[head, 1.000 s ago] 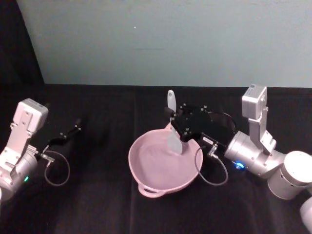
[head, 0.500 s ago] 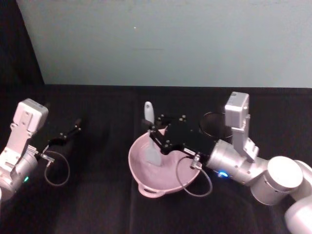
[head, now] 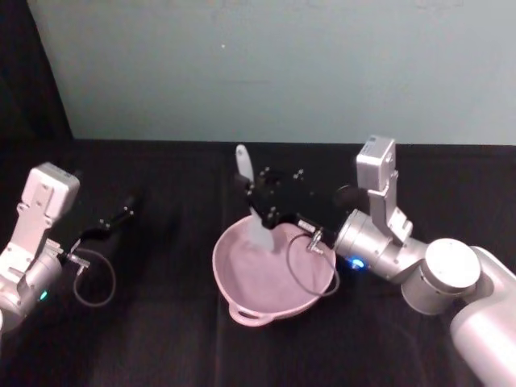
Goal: Use the one hand to pick up the spoon and stir the clear water in the bowl.
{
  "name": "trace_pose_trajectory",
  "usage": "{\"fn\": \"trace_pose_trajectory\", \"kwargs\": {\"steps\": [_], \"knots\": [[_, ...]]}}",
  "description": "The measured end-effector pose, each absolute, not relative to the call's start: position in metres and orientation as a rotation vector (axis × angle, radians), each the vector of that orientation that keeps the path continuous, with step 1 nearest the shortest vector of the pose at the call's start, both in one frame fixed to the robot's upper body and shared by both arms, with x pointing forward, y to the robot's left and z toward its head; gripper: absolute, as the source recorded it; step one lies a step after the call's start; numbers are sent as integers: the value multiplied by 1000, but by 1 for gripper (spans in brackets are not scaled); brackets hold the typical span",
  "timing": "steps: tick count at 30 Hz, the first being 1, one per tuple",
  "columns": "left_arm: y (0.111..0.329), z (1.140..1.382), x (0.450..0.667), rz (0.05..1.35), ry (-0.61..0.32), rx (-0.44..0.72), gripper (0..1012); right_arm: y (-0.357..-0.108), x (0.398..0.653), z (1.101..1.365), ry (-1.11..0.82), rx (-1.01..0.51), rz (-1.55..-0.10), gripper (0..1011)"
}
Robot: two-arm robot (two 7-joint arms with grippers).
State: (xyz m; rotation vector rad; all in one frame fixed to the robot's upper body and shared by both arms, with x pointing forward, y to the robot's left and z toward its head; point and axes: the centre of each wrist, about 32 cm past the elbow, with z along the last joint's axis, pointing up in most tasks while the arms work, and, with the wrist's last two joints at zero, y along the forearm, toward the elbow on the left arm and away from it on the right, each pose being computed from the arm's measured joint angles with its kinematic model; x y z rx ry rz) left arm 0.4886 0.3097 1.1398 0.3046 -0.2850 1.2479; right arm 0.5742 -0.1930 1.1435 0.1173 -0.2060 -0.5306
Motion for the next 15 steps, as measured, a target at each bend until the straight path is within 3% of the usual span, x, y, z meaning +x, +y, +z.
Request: {"fn": "trace_pose_trajectory", "kwargs": {"steps": [6,15], "knots": [[310,1140,489,1248,-285,304,1005,-207,574,1142,-213,117,-577,118],[310,1140,489,1248,-285,304,1005,-226,554,1145,-215,117,-595,118]]}}
